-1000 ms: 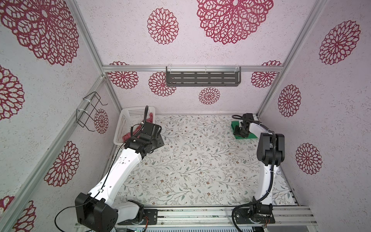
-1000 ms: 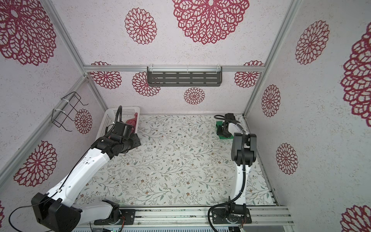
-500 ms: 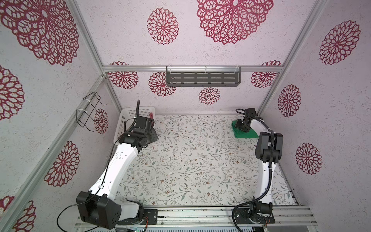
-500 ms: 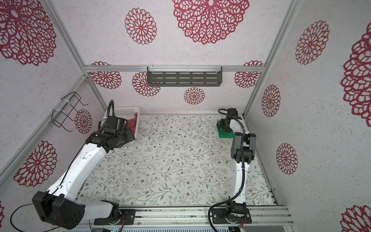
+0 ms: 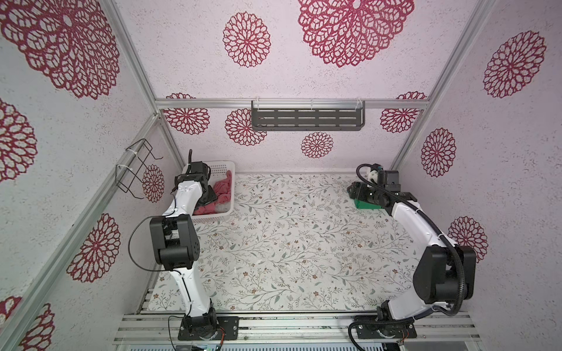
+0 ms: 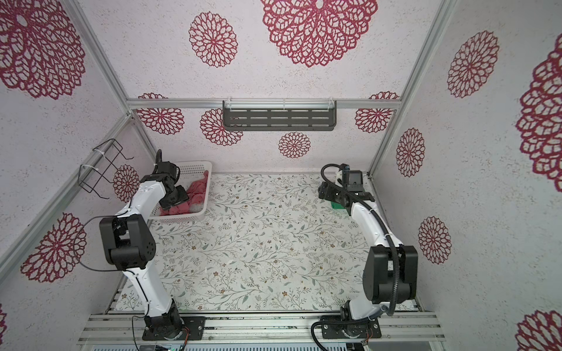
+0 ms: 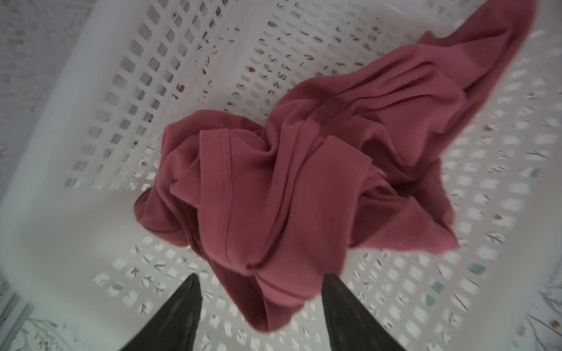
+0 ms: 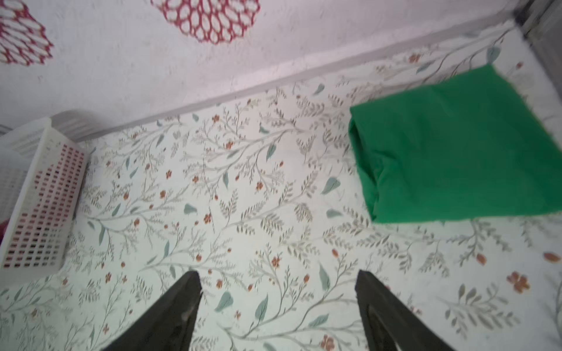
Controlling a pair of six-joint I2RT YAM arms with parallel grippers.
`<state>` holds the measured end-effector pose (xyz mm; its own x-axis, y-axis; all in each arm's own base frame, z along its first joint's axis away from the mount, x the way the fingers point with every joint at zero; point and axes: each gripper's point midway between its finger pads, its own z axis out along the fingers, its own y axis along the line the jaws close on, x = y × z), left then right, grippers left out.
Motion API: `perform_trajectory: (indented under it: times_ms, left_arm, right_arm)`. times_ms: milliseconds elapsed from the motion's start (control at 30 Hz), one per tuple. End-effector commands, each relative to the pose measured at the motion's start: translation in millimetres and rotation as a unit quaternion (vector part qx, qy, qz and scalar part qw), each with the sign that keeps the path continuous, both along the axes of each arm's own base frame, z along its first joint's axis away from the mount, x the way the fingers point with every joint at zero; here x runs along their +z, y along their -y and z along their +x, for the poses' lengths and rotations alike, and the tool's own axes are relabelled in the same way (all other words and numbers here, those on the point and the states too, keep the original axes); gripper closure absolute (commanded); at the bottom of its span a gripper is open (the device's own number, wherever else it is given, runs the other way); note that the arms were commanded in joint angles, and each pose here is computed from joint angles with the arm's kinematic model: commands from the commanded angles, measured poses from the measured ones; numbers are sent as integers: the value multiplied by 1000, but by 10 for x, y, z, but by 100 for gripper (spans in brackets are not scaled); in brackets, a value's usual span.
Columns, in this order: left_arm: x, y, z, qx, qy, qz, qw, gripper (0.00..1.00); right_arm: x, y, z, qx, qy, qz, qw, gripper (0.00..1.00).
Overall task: Fold and stack the tank tops
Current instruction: 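Grasp the pink tank top in the basket with the left gripper, then lift the pink tank top out and drop it mid-table with the left gripper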
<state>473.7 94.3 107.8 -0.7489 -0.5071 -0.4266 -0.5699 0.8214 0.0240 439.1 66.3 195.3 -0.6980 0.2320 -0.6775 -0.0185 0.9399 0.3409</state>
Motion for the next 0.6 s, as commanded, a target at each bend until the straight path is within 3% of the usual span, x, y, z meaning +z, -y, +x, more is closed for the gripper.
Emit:
perform_trajectory:
  times_ms: [0, 33, 133, 200, 400, 567]
  left_arm:
    - [-186, 14, 161, -18, -5, -21, 1000, 42]
    - [-254, 24, 199, -22, -11, -27, 999, 49]
    - [-272, 31, 270, -28, -16, -28, 999, 86]
    - [-132, 34, 337, -39, 5, -25, 999, 100]
    - [955, 287, 313, -86, 117, -53, 988, 100]
    - [2056, 783, -41, -150, 209, -17, 966, 100]
  right_arm:
    - [-112, -172, -258, 9, -16, 24, 1000, 17]
    - [-112, -194, -347, 12, -17, 23, 1000, 16]
    - [-106, -210, -572, 14, -25, 21, 999, 17]
    - [-112, -206, -699, 14, -30, 23, 999, 18]
    - [-125, -214, -899, 24, -31, 28, 999, 22]
    - [-142, -220, -814, 13, -31, 39, 999, 23]
